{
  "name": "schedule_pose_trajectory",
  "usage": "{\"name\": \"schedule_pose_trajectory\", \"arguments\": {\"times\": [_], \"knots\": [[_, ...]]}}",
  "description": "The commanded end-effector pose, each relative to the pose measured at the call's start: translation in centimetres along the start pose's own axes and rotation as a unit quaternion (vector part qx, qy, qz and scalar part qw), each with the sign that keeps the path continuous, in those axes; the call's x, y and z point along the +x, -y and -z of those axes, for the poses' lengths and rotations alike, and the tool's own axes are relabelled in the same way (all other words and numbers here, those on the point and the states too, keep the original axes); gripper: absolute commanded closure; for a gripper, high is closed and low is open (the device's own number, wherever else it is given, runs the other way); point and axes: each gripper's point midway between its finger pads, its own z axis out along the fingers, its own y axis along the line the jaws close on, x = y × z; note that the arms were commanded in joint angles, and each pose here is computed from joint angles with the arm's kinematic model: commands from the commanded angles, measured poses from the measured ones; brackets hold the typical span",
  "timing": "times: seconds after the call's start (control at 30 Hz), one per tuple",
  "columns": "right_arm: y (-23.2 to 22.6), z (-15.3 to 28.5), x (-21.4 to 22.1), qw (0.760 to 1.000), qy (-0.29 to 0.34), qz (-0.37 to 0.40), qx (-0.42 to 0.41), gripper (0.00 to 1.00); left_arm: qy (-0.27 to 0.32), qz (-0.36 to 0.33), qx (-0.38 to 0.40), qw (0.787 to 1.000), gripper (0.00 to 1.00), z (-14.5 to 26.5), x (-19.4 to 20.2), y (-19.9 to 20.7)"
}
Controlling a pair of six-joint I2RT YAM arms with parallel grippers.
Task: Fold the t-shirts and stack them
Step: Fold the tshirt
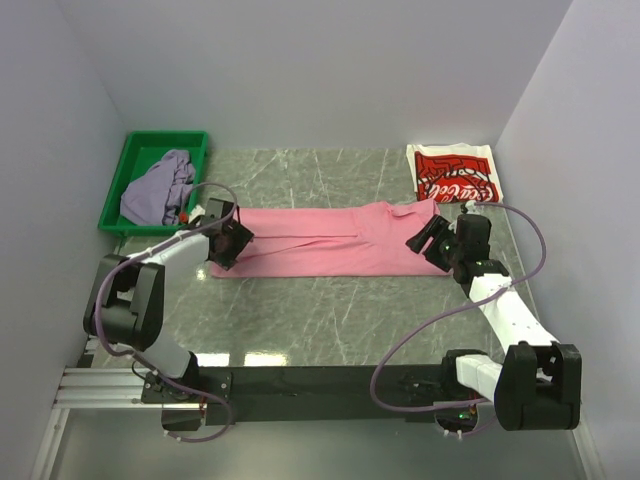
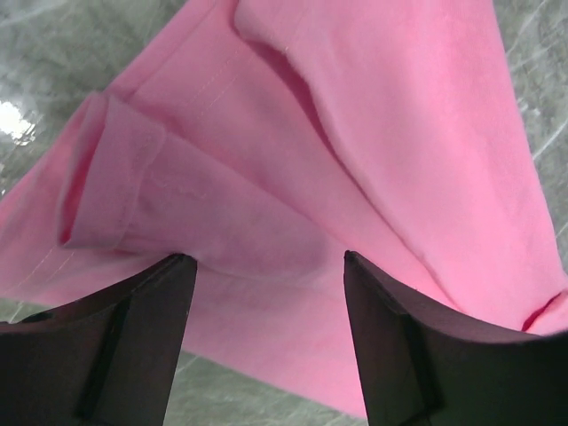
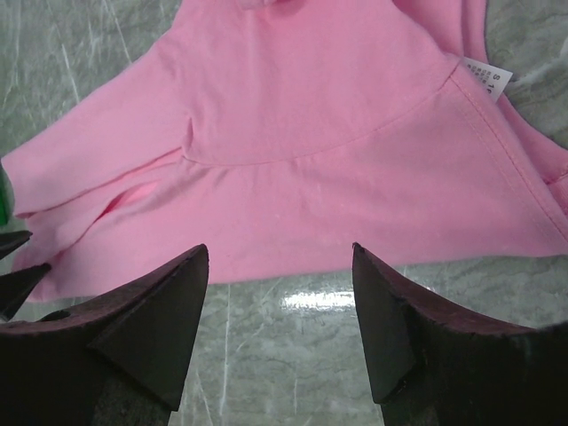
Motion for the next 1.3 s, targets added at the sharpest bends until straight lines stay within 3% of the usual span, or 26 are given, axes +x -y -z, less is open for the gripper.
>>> {"name": "schedule_pose_trajectory", "arguments": {"times": [0.0, 0.67, 0.93, 1.07, 1.27], "knots": [[-1.0, -0.1, -0.9, 0.999, 0.014, 0.02, -0.022, 0.28, 0.029, 0.012, 0.02, 0.999, 0.28, -0.3, -1.7, 2.4], [-1.7, -1.5, -0.4, 0.999, -0.022, 0.025, -0.041, 0.32, 0.058, 0.027, 0.022, 0.998, 0.29, -2.5, -6.2, 5.6], [-4.4, -3.5, -2.5, 0.997, -0.029, 0.044, -0.063, 0.37, 0.062, -0.015, 0.026, 0.998, 0.25, -3.3, -8.7, 5.5], [-5.0, -5.0, -4.8, 0.998, -0.008, 0.02, -0.051, 0.38, 0.071, -0.055, 0.042, 0.995, 0.2, -1.5, -10.0, 7.0], [-5.9, -8.5, -7.0, 0.998, -0.006, -0.047, -0.041, 0.38, 0.102, -0.128, 0.06, 0.985, 0.13, 4.7, -11.5, 7.1]]}}
